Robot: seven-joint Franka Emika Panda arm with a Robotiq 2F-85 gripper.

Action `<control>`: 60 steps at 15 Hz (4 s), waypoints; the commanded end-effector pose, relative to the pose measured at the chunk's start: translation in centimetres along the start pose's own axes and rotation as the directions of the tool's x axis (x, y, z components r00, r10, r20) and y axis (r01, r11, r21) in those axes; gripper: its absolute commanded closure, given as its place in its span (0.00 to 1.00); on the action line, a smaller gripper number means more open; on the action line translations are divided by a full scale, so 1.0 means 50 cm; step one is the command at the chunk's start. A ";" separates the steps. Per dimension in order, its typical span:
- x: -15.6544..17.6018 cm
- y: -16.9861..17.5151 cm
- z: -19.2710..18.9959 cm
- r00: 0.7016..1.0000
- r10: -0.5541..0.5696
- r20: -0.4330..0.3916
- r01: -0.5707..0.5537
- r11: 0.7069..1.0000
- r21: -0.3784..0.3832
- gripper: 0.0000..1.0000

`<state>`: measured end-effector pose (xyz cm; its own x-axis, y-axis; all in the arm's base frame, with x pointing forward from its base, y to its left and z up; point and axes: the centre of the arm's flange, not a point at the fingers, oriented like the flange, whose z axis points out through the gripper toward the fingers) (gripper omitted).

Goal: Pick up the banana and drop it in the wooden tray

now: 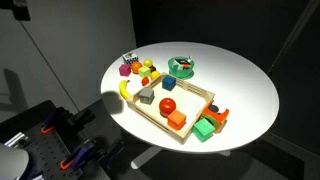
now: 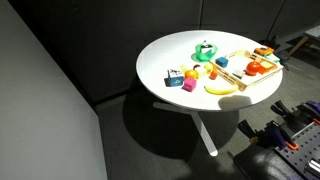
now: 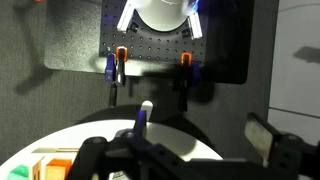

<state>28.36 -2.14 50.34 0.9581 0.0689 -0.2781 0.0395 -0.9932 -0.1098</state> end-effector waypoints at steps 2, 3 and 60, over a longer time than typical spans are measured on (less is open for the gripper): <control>0.000 0.000 0.000 1.000 0.000 0.000 0.000 1.000 0.000 0.00; 0.000 0.000 0.000 1.000 0.000 0.000 0.000 1.000 0.000 0.00; 0.449 -0.014 0.338 0.768 -0.626 -0.138 0.588 0.774 -0.236 0.00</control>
<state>44.19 1.52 30.04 0.8001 0.5999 -0.0056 0.5993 -0.7997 -0.0348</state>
